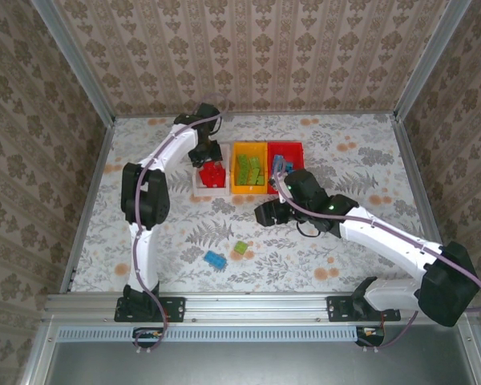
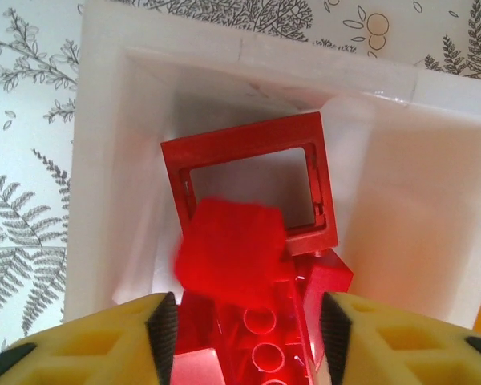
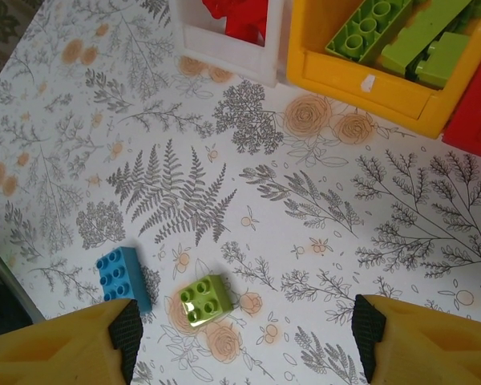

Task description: Sort the legos into containers by color

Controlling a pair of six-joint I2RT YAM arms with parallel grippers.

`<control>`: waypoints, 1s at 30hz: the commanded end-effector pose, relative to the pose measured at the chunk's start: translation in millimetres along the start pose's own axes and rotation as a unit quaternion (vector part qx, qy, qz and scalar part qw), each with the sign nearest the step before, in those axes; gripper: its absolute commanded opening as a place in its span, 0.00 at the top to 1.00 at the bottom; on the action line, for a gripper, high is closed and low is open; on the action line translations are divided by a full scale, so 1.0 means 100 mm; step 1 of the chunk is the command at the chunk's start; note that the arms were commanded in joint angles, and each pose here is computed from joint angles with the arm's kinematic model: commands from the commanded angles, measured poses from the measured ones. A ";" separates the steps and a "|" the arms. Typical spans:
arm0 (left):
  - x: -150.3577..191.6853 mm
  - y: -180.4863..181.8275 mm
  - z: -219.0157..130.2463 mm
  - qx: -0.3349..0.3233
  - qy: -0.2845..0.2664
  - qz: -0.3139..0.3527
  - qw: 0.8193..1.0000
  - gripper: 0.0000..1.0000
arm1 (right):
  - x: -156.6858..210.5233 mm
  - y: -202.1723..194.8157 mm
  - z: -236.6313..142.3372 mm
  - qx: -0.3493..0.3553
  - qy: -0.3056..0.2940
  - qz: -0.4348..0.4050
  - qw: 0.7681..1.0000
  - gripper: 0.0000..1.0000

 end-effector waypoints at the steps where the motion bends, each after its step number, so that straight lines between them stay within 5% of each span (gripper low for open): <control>1: 0.01 0.00 -0.22 -0.002 -0.005 0.004 1.000 0.44 | 0.02 0.11 0.06 -0.016 0.012 -0.033 0.999 0.26; 11: 0.25 0.03 -1.04 0.026 -0.084 -0.008 0.996 0.37 | 0.84 0.35 0.57 -0.037 0.122 -0.221 0.967 0.19; 19: 1.37 0.10 -1.26 0.105 -0.091 -0.043 0.989 0.36 | 1.12 0.41 0.86 -0.013 0.152 -0.278 0.949 0.19; 30: 2.65 1.01 -1.37 0.037 -0.109 -0.172 0.978 0.38 | 1.40 1.02 1.13 -0.063 0.149 -0.363 0.918 0.16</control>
Point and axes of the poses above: each hand's point on the last joint's axis, 136 mm out from that joint toward the fingers, its own z axis out along the fingers, its own y axis along the line the jaws close on, x = y × z, the point moved 1 cm from there along -z, back along the fingers, and after that the axes turned 10 degrees about z, right-handed, at the moved point
